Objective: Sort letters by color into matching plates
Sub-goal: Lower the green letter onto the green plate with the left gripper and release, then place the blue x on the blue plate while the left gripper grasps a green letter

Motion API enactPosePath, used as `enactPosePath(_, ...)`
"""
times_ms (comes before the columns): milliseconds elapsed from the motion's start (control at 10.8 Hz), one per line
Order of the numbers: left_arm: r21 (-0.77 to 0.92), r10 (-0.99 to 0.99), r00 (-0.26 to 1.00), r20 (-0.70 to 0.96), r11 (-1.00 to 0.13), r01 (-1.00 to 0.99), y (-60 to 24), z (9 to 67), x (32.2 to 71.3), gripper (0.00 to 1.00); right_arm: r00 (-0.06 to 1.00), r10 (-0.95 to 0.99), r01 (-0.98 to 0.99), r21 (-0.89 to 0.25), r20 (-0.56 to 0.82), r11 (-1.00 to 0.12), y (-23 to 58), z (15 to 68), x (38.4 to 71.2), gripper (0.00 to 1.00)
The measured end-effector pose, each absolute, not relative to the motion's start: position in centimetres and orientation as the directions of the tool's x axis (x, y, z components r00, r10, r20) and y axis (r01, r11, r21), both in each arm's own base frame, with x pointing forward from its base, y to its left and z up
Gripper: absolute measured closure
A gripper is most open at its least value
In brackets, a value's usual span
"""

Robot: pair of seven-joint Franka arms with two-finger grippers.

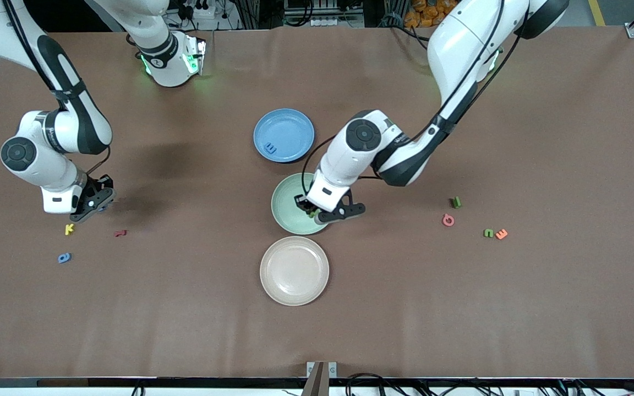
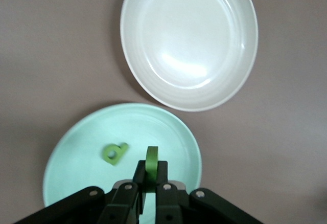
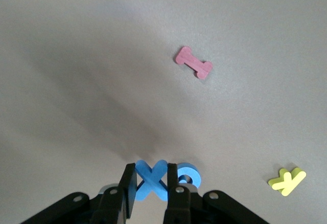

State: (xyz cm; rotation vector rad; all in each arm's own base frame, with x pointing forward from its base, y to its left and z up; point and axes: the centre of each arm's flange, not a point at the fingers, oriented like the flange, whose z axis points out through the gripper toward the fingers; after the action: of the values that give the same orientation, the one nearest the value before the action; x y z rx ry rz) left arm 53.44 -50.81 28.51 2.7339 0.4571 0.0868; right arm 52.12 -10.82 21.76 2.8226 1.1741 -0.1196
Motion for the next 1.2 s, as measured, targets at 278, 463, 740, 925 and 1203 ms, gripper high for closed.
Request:
enactPosePath(278,0.354,0.294,0.955,0.043,-0.898,0.261,-51.3,28.4,52.9,0.70,0.729,0.677,0.684,0.048,-0.102,-0.728,-9.2,22.6,52.4,0.72)
enactPosePath(463,0.334,0.270,0.961,0.064,-0.913,0.235,-51.2,27.8,52.6,0.43,0.751,0.654,0.658,0.016,-0.086,-0.753,-8.2,22.5,52.4,0.72)
enactPosePath(740,0.249,0.241,0.968,0.076,-0.944,0.216,-49.6,25.7,52.7,0.08,0.802,0.592,0.593,-0.018,-0.074,-0.805,-4.5,22.9,52.7,0.72)
enactPosePath(925,0.166,0.195,0.976,0.096,-0.970,0.178,-46.1,24.8,55.1,0.00,0.832,0.550,0.550,-0.017,-0.075,-0.835,-1.5,24.0,52.8,0.72)
enactPosePath(1203,0.109,0.196,0.977,0.081,-0.976,0.187,-41.4,24.7,58.1,0.00,0.857,0.510,0.511,-0.012,-0.079,-0.860,0.6,24.8,52.7,0.72)
